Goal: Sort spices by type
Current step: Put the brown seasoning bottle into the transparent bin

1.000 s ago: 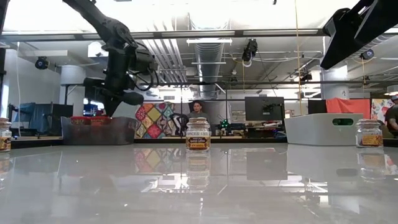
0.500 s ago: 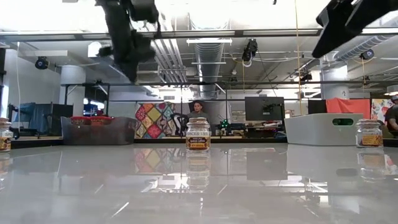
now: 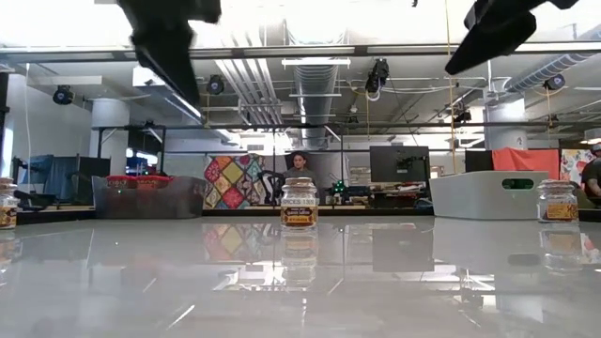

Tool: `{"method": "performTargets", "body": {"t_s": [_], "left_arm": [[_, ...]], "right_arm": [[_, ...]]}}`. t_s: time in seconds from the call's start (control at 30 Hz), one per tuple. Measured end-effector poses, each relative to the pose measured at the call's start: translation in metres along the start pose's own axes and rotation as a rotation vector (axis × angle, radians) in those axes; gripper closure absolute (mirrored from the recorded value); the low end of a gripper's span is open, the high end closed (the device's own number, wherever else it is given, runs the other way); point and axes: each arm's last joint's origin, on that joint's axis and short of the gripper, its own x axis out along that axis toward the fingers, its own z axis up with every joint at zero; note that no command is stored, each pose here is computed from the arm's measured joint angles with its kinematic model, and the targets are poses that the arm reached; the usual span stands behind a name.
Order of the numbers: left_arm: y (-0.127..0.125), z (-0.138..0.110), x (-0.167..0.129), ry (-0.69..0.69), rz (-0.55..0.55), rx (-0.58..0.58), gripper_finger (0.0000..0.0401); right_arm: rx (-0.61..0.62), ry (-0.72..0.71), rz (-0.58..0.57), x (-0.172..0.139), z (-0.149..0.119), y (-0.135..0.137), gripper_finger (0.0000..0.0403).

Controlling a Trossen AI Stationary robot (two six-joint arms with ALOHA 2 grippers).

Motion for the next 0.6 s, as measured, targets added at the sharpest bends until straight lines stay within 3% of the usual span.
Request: {"method": "performTargets", "body": {"t_s": [0.3, 0.6], "left_arm": [[-0.058, -0.051, -0.031, 0.164, -0.245, -0.029, 0.0206], [-0.048, -0.089, -0.039, 0.362, -0.031, -0.056, 0.0104]], "right_arm": [[0.007, -0.086, 0.017, 0.008, 0.007, 0.008, 0.0039], [-0.021, -0.179, 0.062, 0.036, 0.010, 0.029, 0.0039]]}}
